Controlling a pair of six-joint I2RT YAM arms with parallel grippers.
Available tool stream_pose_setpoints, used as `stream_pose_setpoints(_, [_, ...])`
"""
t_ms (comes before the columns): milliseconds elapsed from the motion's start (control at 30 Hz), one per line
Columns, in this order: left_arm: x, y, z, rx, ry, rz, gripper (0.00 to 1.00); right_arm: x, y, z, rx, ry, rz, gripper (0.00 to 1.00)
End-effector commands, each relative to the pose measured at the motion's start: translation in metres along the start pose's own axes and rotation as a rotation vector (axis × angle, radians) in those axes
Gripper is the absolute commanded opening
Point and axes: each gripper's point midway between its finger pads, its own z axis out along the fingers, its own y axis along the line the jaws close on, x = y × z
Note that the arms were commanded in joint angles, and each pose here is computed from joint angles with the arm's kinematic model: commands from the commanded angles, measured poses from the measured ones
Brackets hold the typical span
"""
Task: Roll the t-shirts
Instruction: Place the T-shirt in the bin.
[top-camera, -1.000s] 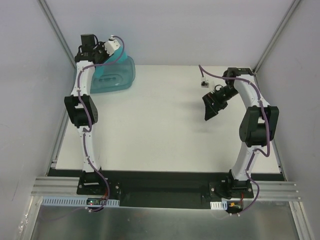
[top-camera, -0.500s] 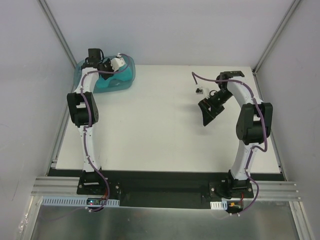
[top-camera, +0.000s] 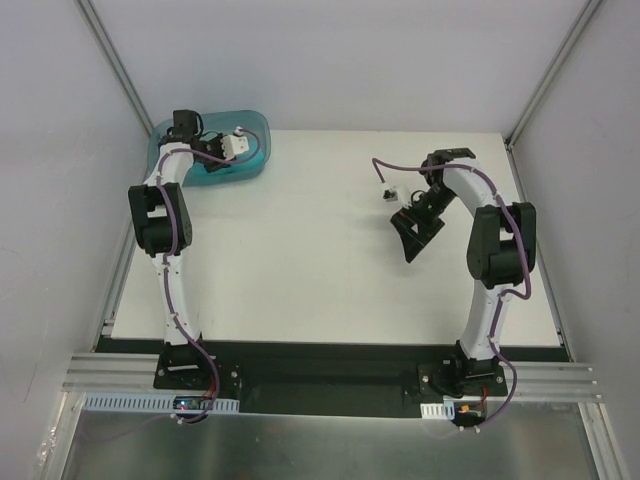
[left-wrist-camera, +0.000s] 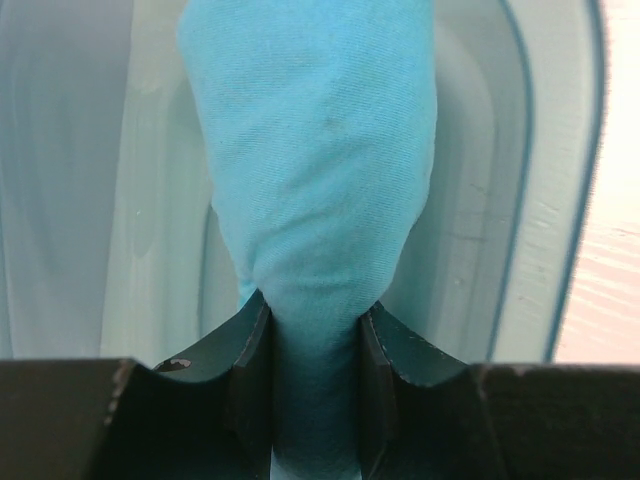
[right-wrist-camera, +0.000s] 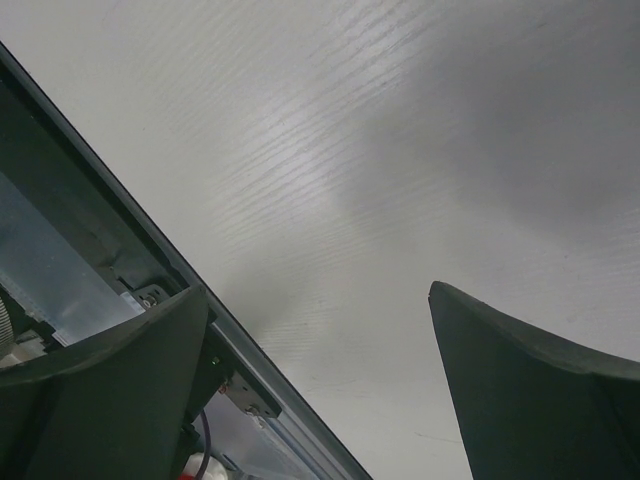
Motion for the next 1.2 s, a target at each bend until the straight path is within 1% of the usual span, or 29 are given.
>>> stream_pose_setpoints(0, [-0.057, 0.007, -0.039, 0.005, -0.166, 0.035, 0.00, 0.040, 0.041, -0.010, -0.140, 0.188, 0.080, 0.96])
stream_pose_setpoints(200, [-0.049, -0.021, -0.035, 0.083, -0.159, 0.059, 0.00, 0.041, 0.037, -0.005, -0.146, 0.208, 0.082, 0.96])
stream_pose_setpoints(267, [-0.051, -0.025, -0.036, 0.102, -0.177, 0.093, 0.00, 0.042, 0.036, -0.004, -0.148, 0.218, 0.082, 0.96])
stream_pose_setpoints(300, [-0.052, -0.034, -0.036, 0.131, -0.187, 0.087, 0.00, 0.043, 0.036, -0.003, -0.148, 0.225, 0.083, 0.96])
stream_pose_setpoints(333, [-0.052, -0.037, -0.036, 0.143, -0.193, 0.121, 0.00, 0.044, 0.036, -0.002, -0.153, 0.230, 0.086, 0.96])
stream_pose_setpoints(467, [-0.045, -0.055, -0.033, 0.209, -0.181, 0.120, 0.00, 0.048, 0.036, 0.001, -0.162, 0.248, 0.092, 0.96])
stream_pose_setpoints(500, [-0.044, -0.057, -0.033, 0.216, -0.179, 0.114, 0.06, 0.048, 0.036, 0.001, -0.161, 0.249, 0.090, 0.96])
stream_pose_setpoints(567, [-0.043, -0.058, -0.034, 0.226, -0.172, 0.084, 0.29, 0.048, 0.035, 0.000, -0.159, 0.251, 0.090, 0.96])
stream_pose_setpoints(633, [-0.047, -0.053, -0.036, 0.216, -0.176, 0.080, 0.38, 0.047, 0.034, 0.001, -0.161, 0.253, 0.091, 0.96])
stream_pose_setpoints(700, [-0.054, -0.046, -0.042, 0.198, -0.182, 0.070, 0.46, 0.045, 0.033, -0.002, -0.158, 0.248, 0.084, 0.96])
stream_pose_setpoints(800, [-0.065, -0.036, -0.056, 0.168, -0.172, 0.054, 0.49, 0.047, 0.032, -0.004, -0.159, 0.245, 0.084, 0.96])
stream_pose_setpoints(833, [-0.067, -0.038, -0.060, 0.169, -0.168, 0.023, 0.49, 0.048, 0.028, -0.005, -0.163, 0.235, 0.099, 0.96])
stream_pose_setpoints(867, [-0.075, -0.037, -0.069, 0.159, -0.171, 0.032, 0.50, 0.049, 0.027, -0.006, -0.167, 0.229, 0.108, 0.96])
stream_pose_setpoints(900, [-0.072, -0.047, -0.070, 0.177, -0.168, 0.023, 0.52, 0.049, 0.026, -0.007, -0.174, 0.216, 0.118, 0.96])
stream_pose_setpoints(967, [-0.079, -0.054, -0.081, 0.180, -0.170, 0.022, 0.52, 0.053, 0.018, -0.009, -0.193, 0.197, 0.153, 0.96])
stream_pose_setpoints(1000, [-0.076, -0.067, -0.079, 0.205, -0.168, 0.000, 0.54, 0.051, 0.016, -0.011, -0.201, 0.181, 0.162, 0.96])
stream_pose_setpoints(1033, [-0.079, -0.069, -0.085, 0.202, -0.167, 0.003, 0.54, 0.055, 0.013, -0.012, -0.223, 0.175, 0.183, 0.96])
stream_pose_setpoints(1100, [-0.076, -0.083, -0.085, 0.226, -0.161, -0.040, 0.55, 0.052, 0.010, -0.015, -0.237, 0.144, 0.192, 0.96])
stream_pose_setpoints(1133, [-0.079, -0.083, -0.089, 0.223, -0.160, -0.051, 0.56, 0.052, 0.010, -0.016, -0.249, 0.139, 0.190, 0.96])
stream_pose_setpoints(1167, [-0.081, -0.082, -0.091, 0.219, -0.156, -0.098, 0.57, 0.049, 0.011, -0.017, -0.257, 0.123, 0.191, 0.96])
